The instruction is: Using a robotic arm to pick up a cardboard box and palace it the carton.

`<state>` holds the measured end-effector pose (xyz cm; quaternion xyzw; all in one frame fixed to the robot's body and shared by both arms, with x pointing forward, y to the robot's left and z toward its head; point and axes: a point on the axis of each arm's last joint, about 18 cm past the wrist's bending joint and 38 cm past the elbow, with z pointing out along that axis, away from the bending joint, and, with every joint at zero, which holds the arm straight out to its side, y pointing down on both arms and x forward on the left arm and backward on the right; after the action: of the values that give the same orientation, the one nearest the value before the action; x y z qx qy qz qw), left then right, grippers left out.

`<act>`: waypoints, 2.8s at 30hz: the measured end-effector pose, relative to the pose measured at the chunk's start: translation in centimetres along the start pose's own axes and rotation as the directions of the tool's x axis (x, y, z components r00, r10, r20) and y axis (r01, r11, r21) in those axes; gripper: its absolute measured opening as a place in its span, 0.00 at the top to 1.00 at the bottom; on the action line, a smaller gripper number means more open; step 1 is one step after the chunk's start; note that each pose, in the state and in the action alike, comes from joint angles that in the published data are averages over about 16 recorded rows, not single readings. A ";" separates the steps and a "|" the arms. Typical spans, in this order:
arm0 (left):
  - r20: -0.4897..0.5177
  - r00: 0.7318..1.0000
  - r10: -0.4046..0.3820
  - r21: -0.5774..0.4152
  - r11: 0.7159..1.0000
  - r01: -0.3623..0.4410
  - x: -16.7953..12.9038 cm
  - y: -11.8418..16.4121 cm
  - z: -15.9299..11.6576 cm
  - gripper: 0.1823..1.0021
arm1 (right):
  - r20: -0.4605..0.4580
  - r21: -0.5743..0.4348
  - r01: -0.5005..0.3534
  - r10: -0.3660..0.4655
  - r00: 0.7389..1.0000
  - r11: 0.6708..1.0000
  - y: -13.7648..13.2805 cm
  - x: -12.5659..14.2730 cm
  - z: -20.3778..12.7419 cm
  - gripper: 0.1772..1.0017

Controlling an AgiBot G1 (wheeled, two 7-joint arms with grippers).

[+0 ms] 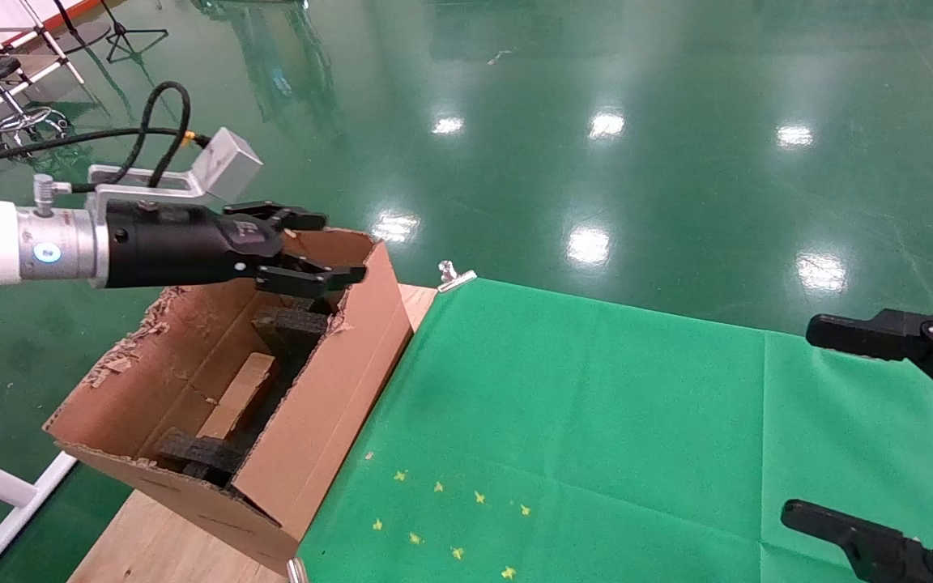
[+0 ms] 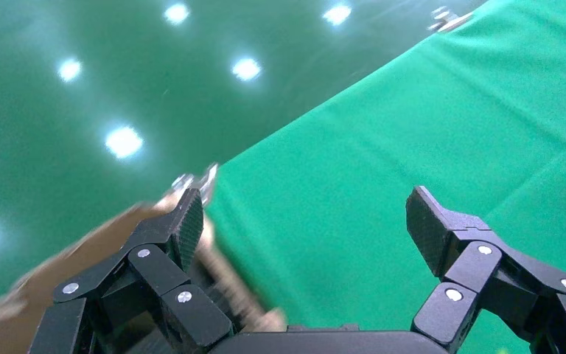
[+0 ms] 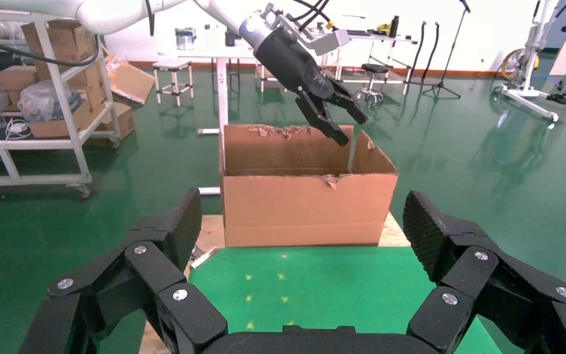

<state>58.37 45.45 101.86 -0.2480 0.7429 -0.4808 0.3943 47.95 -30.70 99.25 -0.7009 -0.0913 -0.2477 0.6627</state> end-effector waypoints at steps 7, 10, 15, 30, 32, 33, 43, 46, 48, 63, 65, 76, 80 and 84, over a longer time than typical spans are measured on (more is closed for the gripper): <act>-0.116 0.992 0.058 0.091 0.995 -0.048 3.3 -1.1 1.1 0.00 | 0.000 0.000 0.000 0.000 1.000 1.000 0.0 0.0 0.0 0.00; -0.164 0.983 0.085 0.132 0.989 -0.063 4.8 -1.5 1.4 0.00 | 0.000 0.000 0.000 0.000 1.000 1.000 0.0 0.0 0.0 0.00; -0.241 0.962 0.130 0.203 0.976 -0.081 7.3 -2.1 1.8 0.00 | 0.000 0.000 0.000 0.000 1.000 1.000 0.0 0.0 0.0 0.00; -0.441 0.853 0.281 0.427 0.901 -0.076 15.2 -3.7 0.9 0.00 | 0.000 0.000 0.000 0.000 1.000 1.000 0.0 0.0 0.0 0.00; -0.462 0.834 0.301 0.455 0.888 -0.068 16.2 -3.8 0.6 0.00 | 0.000 0.000 0.000 0.000 1.000 1.000 0.0 0.0 0.0 0.00; -0.472 0.825 0.311 0.469 0.881 -0.064 16.7 -3.9 0.5 0.00 | 0.000 0.000 0.000 0.000 1.000 1.000 0.0 0.0 0.0 0.00; -0.523 0.770 0.366 0.544 0.839 -0.029 19.4 -4.2 -0.7 0.00 | -0.001 0.000 0.000 0.000 1.000 1.000 0.0 0.0 0.0 0.00; -0.526 0.767 0.369 0.548 0.836 -0.027 19.5 -4.2 -0.8 0.00 | -0.001 0.000 0.000 0.000 1.000 1.000 0.0 0.0 0.0 0.00; -0.525 0.768 0.368 0.546 0.837 -0.027 19.5 -4.2 -0.7 0.00 | -0.001 0.000 0.000 0.000 1.000 1.000 0.0 0.0 0.0 0.00; -0.513 0.781 0.355 0.530 0.847 -0.037 18.8 -4.1 -0.4 0.00 | -0.001 0.000 0.000 0.000 1.000 1.000 0.0 0.0 0.0 0.00; -0.513 0.782 0.355 0.529 0.848 -0.038 18.8 -4.1 -0.4 0.00 | -0.001 0.000 0.000 0.000 1.000 1.000 0.0 0.0 0.0 0.00; -0.510 0.785 0.352 0.525 0.850 -0.040 18.7 -4.1 -0.3 0.00 | -0.001 0.000 0.000 0.000 1.000 1.000 0.0 0.0 0.0 0.00; -0.509 0.786 0.352 0.524 0.850 -0.041 18.6 -4.1 -0.3 0.00 | -0.001 0.000 0.000 0.000 1.000 1.000 0.0 0.0 0.0 0.00; -0.509 0.786 0.351 0.524 0.851 -0.041 18.6 -4.1 -0.3 0.00 | -0.001 0.000 0.000 0.000 1.000 1.000 0.0 0.0 0.0 0.00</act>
<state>47.52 30.00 99.20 0.1016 0.7046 -0.6587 0.2436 47.95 -30.71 99.25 -0.7007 -0.0911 -0.2477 0.6628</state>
